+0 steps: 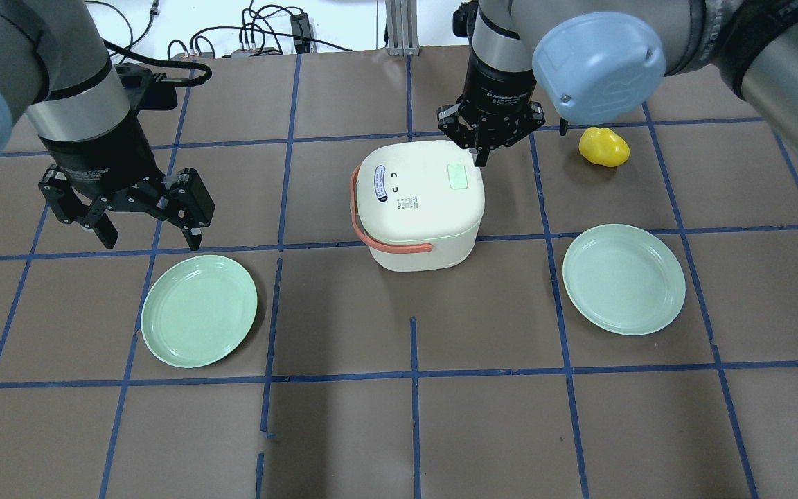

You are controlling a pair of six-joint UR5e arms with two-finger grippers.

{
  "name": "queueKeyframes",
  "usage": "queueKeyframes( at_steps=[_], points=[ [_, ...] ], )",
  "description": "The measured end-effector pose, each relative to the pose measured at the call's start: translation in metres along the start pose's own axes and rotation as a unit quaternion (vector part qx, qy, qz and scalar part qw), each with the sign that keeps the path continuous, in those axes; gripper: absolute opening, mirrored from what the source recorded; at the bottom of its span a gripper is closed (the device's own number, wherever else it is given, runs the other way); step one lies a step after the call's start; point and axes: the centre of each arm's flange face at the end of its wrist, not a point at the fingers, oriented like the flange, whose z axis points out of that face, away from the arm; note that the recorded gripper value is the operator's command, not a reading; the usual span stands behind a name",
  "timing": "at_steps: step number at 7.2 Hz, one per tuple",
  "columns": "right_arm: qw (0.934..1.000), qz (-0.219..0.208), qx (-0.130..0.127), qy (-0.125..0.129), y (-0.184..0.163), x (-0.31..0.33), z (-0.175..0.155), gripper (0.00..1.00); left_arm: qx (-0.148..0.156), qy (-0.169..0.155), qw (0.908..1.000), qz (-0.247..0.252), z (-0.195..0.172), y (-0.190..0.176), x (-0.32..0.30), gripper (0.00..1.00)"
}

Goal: Press rice cooker button
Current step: 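Lower the right gripper onto the green button on the cooker lid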

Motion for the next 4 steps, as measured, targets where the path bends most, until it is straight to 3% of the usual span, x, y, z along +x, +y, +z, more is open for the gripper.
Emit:
queueKeyframes(
  at_steps=[4],
  points=[
    [0.9999,0.000,0.012,-0.005,-0.025,-0.002,0.026,0.14,0.000,0.000,1.0000,0.000,0.000,0.000,0.000,1.00]
  ],
)
